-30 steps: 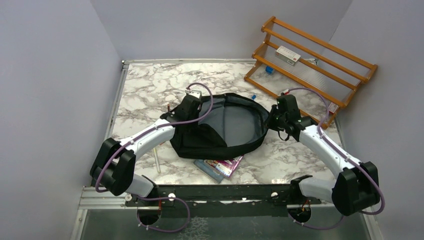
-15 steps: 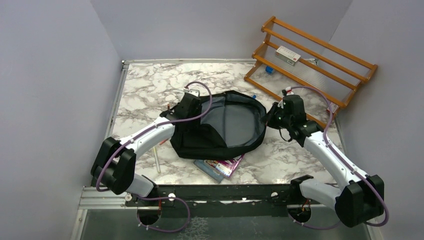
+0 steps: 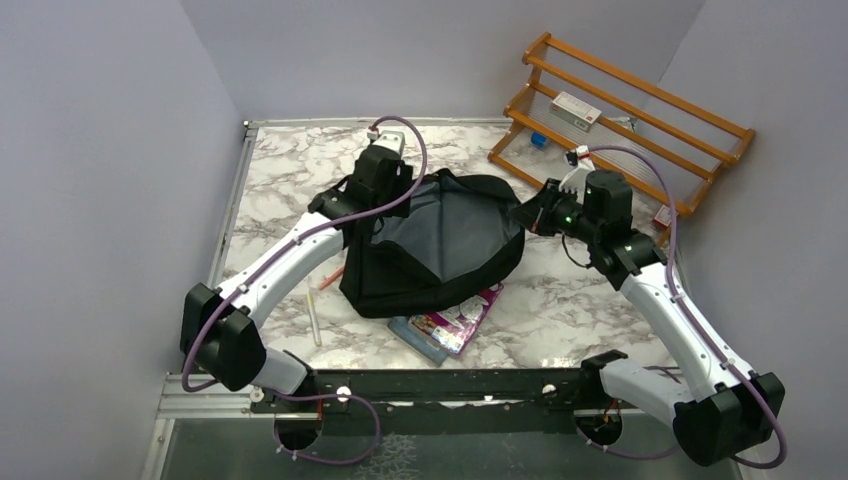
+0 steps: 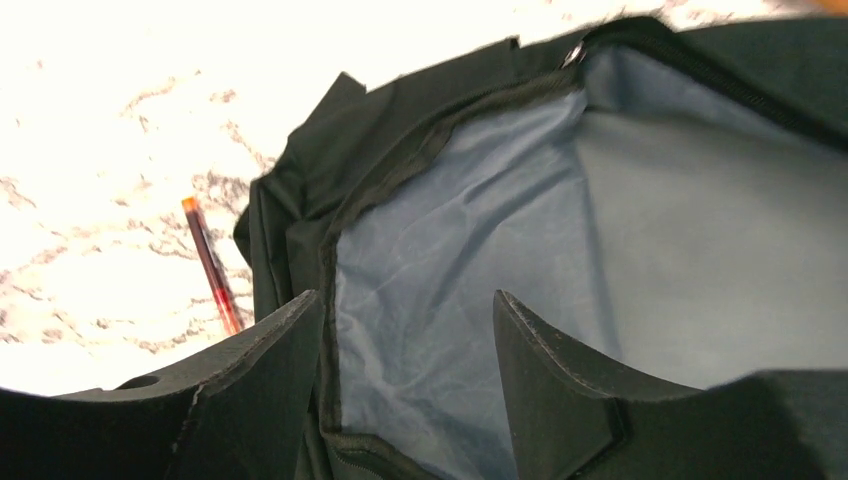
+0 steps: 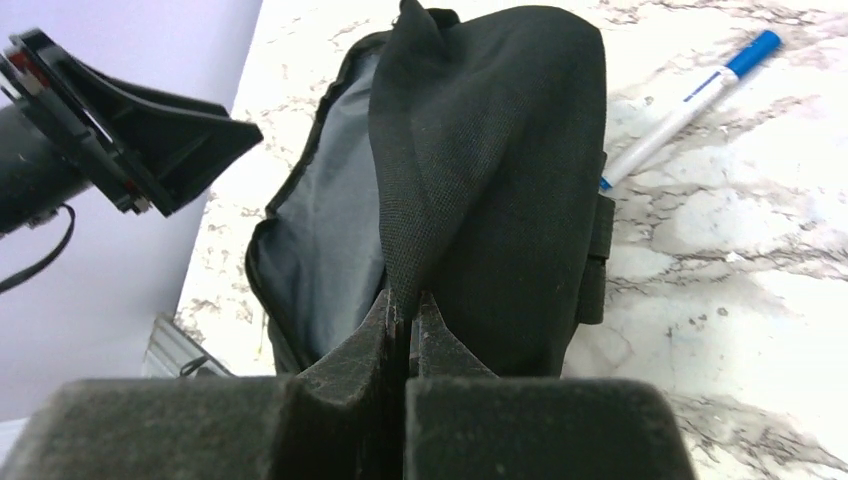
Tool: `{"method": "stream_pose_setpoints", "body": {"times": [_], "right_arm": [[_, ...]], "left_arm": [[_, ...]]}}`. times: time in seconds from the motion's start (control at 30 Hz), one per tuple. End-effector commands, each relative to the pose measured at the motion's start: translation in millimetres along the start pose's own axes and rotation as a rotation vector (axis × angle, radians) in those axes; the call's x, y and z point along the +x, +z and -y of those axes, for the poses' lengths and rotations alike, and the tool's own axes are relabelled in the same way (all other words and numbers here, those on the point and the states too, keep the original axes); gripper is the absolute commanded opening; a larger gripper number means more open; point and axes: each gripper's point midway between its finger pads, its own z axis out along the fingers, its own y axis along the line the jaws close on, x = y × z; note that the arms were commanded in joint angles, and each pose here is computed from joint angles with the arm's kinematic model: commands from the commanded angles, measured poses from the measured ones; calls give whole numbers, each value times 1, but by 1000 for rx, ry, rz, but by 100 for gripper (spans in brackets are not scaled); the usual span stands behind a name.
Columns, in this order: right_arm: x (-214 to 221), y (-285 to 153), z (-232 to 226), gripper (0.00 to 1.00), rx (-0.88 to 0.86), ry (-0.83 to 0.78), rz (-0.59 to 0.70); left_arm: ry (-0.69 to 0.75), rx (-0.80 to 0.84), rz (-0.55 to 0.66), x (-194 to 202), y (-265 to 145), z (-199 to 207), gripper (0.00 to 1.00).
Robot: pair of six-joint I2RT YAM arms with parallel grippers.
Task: Pack the student bag
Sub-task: Unzip the student bag at the center of the board.
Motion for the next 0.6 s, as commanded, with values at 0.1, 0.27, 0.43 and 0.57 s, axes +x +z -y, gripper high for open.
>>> {"method": "stream_pose_setpoints", "body": {"times": [0.1, 0.27, 0.43, 0.57], "right_arm": [[-28, -8, -44, 1, -182, -36, 64], [-34, -10, -53, 1, -220, -31, 73], [-34, -9, -56, 1, -236, -24, 68], [-31, -10, -55, 1, -239, -17, 63]], "left_arm": [[29, 102, 81, -50, -28, 24, 65], [87, 123, 35, -31, -19, 58, 68], [138, 93, -21, -7, -6, 84, 70], [140, 33, -55, 8, 5, 82, 71]]}}
